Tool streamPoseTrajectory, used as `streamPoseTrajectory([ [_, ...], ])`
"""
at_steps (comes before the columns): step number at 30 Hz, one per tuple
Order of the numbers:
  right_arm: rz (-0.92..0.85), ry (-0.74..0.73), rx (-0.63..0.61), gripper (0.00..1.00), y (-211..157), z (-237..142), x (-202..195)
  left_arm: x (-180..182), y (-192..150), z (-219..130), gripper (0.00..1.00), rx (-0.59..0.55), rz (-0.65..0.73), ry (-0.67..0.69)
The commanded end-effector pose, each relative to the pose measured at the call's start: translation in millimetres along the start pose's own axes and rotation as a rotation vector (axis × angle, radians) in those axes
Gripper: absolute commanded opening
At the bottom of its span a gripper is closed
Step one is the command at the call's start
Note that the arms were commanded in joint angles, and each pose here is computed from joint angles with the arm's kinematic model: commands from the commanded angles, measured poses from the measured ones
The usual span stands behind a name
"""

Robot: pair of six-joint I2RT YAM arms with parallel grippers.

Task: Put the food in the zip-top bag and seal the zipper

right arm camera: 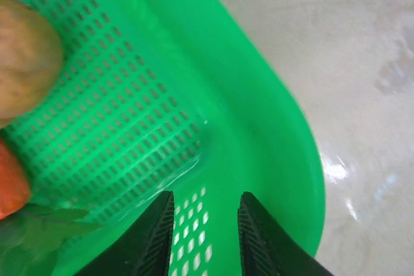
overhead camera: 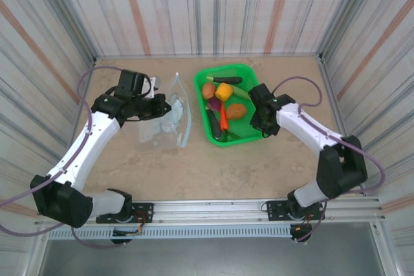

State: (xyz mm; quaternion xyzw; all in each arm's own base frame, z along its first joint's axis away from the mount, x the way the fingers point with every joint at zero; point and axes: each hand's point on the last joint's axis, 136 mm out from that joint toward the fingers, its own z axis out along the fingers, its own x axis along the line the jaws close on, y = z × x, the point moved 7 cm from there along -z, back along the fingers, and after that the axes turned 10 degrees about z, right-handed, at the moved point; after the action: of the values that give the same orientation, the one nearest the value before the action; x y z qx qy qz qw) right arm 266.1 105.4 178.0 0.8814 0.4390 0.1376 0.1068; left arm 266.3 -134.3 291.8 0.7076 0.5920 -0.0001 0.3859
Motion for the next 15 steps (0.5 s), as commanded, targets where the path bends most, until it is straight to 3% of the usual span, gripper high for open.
streamPoseTrajectory([
  [1,-0.047,0.087,-0.039,0.53,1.6,-23.2,-6.0,-13.1,-2.8,-4.1,0.0,-0.025,-0.033,-0.075],
  [5,-0.133,0.291,-0.033,0.87,11.1,-36.8,16.1,-24.4,-3.8,-1.4,0.0,-0.016,-0.033,-0.141],
  [8,-0.049,0.296,0.016,0.99,24.7,-26.6,27.8,-24.5,-4.8,-4.6,0.0,-0.027,-0.028,-0.136],
  [9,0.006,0.277,0.046,0.99,29.0,-21.1,29.7,-24.1,-5.1,-6.3,0.0,-0.033,-0.024,-0.129],
  [12,0.154,0.245,0.191,0.87,32.1,3.0,41.9,-22.8,-7.5,-11.2,0.0,-0.045,-0.013,-0.114],
  [15,0.263,0.232,0.209,0.87,32.7,17.7,53.5,-22.8,-9.9,-15.3,0.0,-0.049,-0.006,-0.111],
])
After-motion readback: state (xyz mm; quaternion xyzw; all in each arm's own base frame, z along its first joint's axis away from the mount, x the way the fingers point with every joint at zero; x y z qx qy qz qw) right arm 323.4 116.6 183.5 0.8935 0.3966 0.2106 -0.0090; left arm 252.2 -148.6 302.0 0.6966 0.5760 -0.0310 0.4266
